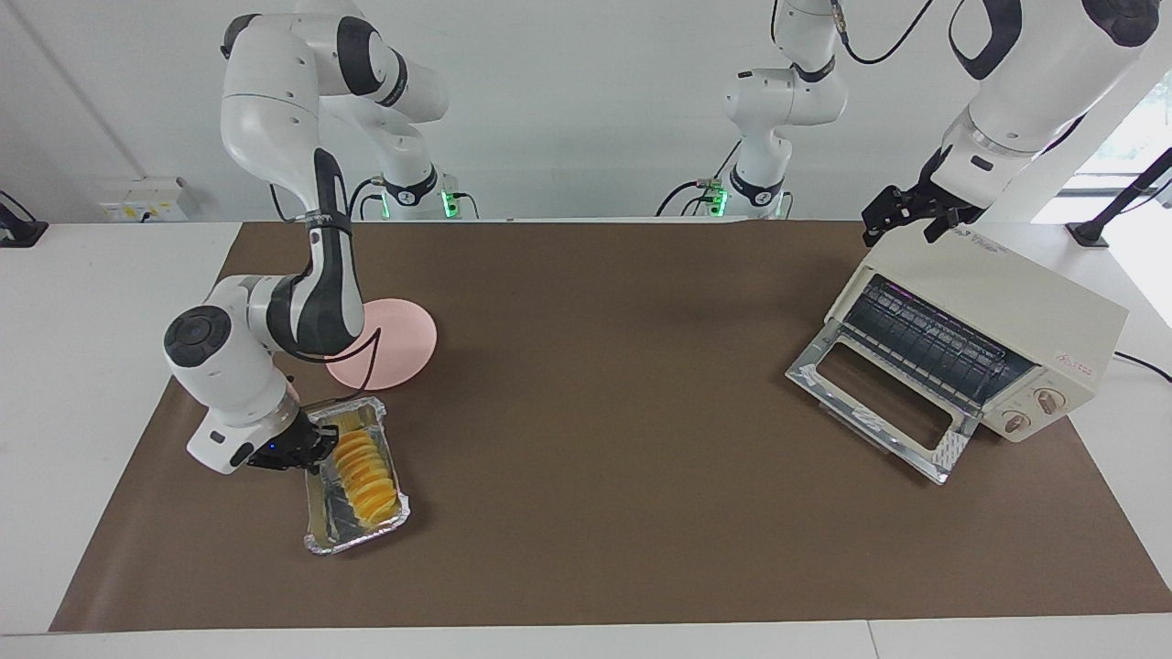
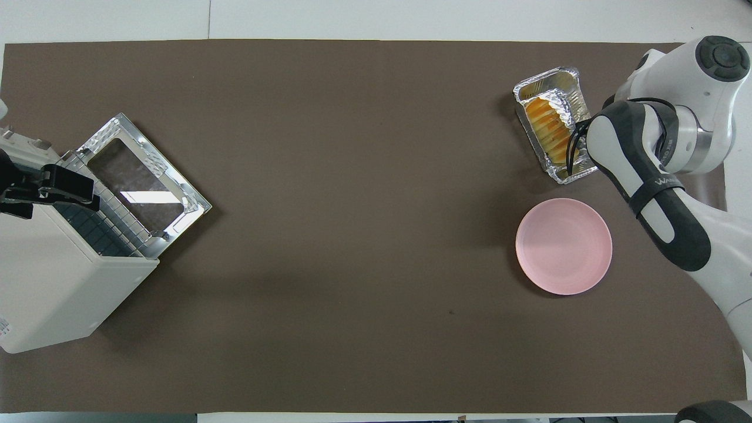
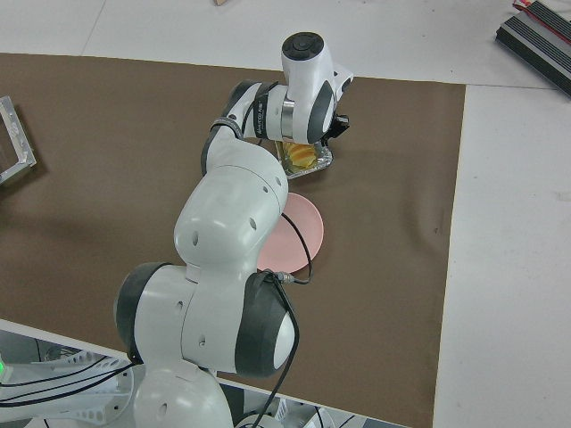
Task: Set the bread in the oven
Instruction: 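Slide the foil tray with the right gripper toward the toaster oven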
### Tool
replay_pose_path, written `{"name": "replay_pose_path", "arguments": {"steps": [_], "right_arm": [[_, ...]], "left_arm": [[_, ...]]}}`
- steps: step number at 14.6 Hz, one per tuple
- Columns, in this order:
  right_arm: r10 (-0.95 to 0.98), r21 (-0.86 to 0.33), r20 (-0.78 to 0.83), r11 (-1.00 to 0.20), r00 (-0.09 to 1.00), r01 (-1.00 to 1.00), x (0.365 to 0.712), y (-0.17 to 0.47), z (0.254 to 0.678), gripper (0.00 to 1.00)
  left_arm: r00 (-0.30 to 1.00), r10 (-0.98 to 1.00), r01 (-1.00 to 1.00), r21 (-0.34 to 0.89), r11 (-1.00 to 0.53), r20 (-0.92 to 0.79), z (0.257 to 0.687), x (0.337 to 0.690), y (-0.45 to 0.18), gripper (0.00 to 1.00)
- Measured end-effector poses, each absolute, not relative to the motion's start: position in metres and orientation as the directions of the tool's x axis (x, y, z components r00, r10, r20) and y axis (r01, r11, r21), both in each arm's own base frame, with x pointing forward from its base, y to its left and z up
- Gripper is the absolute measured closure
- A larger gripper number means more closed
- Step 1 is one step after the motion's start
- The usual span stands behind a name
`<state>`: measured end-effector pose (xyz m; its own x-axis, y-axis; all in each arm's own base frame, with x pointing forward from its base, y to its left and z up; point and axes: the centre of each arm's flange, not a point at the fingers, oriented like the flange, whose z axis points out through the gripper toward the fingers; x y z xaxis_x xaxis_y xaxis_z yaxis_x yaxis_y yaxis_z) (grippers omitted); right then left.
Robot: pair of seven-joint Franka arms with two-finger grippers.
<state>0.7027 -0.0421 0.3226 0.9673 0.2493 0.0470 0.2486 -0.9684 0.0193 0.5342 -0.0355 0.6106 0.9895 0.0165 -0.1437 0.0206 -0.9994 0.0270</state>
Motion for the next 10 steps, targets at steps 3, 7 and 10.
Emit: {"name": "replay_pose_path", "arguments": {"steps": [3,7,10], "right_arm": [[0.186,-0.017,0.043,-0.982,0.982,0.187,0.700,-0.015,0.348,0.98],[0.071,-0.077,0.022,-0.994,0.997,0.072,0.696,0.052,0.415,0.98],[-0.025,-0.120,0.028,-0.992,0.999,-0.021,0.686,0.132,0.450,0.98]], "left_arm": [[0.989,0.016,0.021,0.027,-0.999,-0.144,0.611,0.534,-0.036,0.00],[0.989,0.016,0.021,0.027,-0.999,-0.144,0.611,0.534,-0.036,0.00],[0.989,0.016,0.021,0.027,-0.999,-0.144,0.611,0.534,-0.036,0.00]]}}
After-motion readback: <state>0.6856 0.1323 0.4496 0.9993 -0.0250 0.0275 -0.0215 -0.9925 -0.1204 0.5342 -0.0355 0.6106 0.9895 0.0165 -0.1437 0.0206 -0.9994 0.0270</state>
